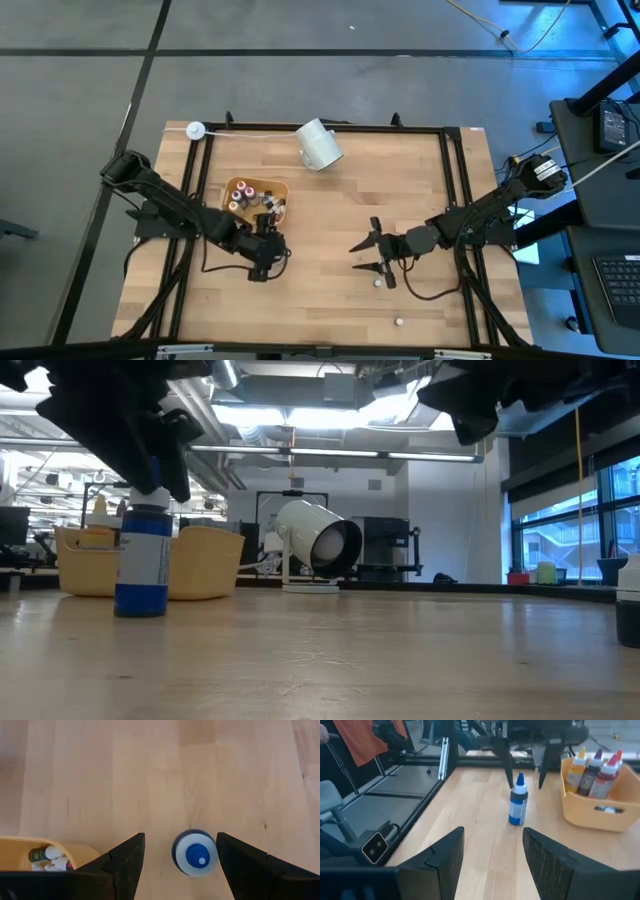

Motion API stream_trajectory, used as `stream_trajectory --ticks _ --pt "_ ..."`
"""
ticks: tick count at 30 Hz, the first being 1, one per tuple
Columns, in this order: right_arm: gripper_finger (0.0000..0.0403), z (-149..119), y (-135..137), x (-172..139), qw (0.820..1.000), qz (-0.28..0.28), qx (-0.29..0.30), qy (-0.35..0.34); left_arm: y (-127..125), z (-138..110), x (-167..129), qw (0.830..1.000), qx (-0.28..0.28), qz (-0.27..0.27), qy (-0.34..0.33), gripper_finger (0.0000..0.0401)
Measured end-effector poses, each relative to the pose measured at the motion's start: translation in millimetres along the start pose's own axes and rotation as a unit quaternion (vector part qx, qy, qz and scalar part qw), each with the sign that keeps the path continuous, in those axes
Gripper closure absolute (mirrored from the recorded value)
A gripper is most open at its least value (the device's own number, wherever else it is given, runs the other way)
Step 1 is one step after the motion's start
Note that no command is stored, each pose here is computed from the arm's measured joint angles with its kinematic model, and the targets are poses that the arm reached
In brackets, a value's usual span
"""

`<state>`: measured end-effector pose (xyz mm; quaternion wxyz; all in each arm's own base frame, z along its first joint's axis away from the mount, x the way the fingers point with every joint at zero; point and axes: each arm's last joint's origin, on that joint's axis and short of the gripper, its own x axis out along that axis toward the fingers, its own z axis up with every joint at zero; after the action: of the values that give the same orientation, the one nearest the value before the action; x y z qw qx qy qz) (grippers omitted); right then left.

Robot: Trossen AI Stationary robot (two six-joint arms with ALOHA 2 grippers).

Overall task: Pick & Place food coloring
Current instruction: Put the large blue food coloring bottle into the bin

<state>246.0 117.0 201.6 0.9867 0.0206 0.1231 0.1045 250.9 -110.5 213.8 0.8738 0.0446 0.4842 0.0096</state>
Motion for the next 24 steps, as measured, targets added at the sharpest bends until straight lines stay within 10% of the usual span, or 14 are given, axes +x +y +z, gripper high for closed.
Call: stream_trajectory --ticks 24 --pt "0.0199 -7.9 1.6 -0.8 0.998 -0.002 0.043 0.038 2.4 0.0 2.3 1.000 -0.006 -0.007 0.000 0.0162"
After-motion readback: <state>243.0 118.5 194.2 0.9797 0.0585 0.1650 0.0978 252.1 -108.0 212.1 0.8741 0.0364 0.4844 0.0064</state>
